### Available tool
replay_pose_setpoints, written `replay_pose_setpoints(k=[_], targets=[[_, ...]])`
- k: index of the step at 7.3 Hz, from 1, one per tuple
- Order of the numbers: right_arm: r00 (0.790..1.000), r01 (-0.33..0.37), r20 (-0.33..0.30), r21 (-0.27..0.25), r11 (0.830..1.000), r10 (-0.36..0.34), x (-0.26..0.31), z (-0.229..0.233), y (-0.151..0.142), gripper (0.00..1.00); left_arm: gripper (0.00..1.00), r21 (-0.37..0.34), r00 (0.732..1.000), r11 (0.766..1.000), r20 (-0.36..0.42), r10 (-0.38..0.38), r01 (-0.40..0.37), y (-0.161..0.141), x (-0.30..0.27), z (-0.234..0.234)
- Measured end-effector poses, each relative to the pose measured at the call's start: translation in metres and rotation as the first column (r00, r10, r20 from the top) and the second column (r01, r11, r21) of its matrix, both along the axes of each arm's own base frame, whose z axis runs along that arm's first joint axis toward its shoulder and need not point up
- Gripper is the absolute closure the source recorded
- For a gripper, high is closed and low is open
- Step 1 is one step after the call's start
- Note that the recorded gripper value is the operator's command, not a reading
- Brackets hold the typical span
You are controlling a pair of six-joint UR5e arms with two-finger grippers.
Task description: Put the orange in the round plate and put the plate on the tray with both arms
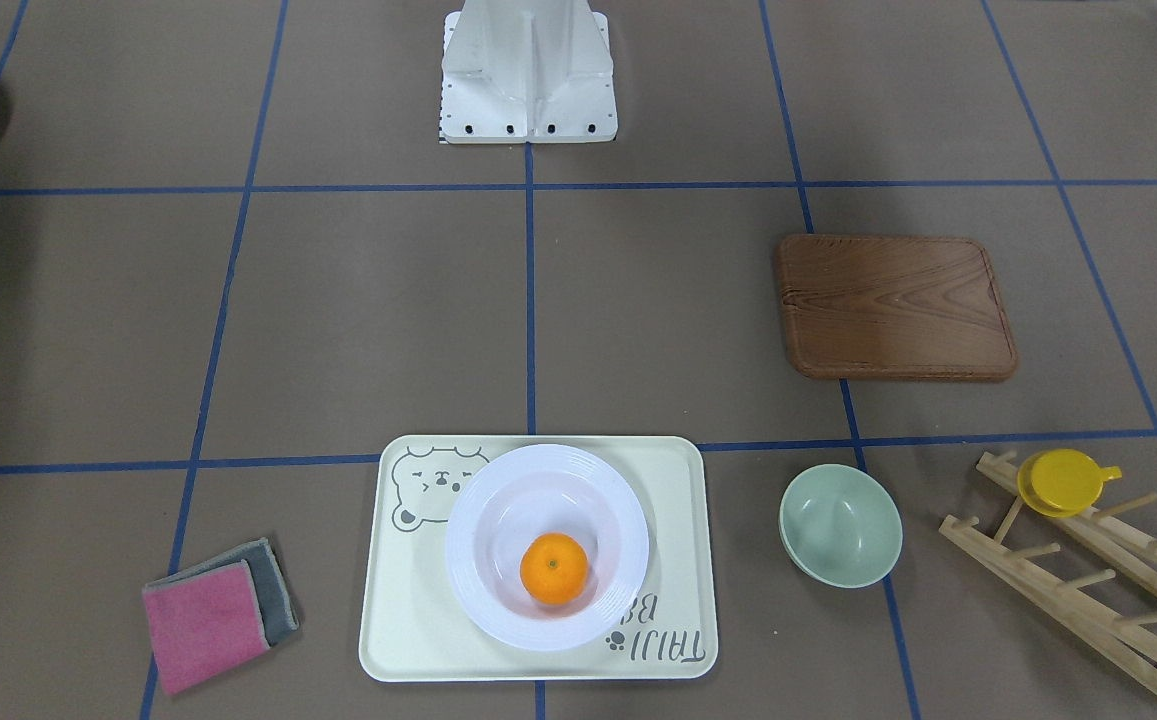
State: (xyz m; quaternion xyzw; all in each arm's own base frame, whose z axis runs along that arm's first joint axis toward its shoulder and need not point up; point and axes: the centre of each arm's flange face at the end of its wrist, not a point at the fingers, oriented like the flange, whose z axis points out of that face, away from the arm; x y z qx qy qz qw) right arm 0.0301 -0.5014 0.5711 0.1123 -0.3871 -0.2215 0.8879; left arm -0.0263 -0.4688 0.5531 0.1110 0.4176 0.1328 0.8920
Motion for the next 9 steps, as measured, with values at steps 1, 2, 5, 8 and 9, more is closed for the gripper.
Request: replay_pose_setpoints(k=[1, 2, 5, 8, 9], targets=[[1.000, 0.000, 0.001, 0.004, 1.000, 0.000, -0.0001, -0.0022, -0.0008, 0.00, 0.00, 0.001, 1.000, 1.000, -0.001, -0.002, 0.002, -0.0014, 0.0000, -0.0014], [1.000, 0.000, 0.002, 0.008, 1.000, 0.000, -0.0002, -0.0047, -0.0009, 0.00, 0.00, -0.002, 1.000, 1.000, 0.000, -0.003, 0.003, -0.0019, -0.0001, -0.0003], [1.000, 0.001, 0.003, 0.013, 1.000, -0.001, -0.0007, -0.0066, -0.0007, 0.00, 0.00, -0.003, 1.000, 1.000, 0.002, -0.005, 0.005, -0.0034, 0.0000, 0.0031], [1.000, 0.002, 0.000, 0.008, 1.000, -0.002, -0.0014, -0.0050, -0.0007, 0.00, 0.00, -0.053, 0.999, 0.998, 0.002, -0.046, 0.046, -0.0032, 0.0002, 0.0048], [1.000, 0.002, -0.001, 0.005, 1.000, -0.002, -0.0017, -0.0035, -0.0008, 0.00, 0.00, -0.062, 0.999, 0.997, 0.003, -0.052, 0.052, -0.0031, 0.0003, 0.0058]])
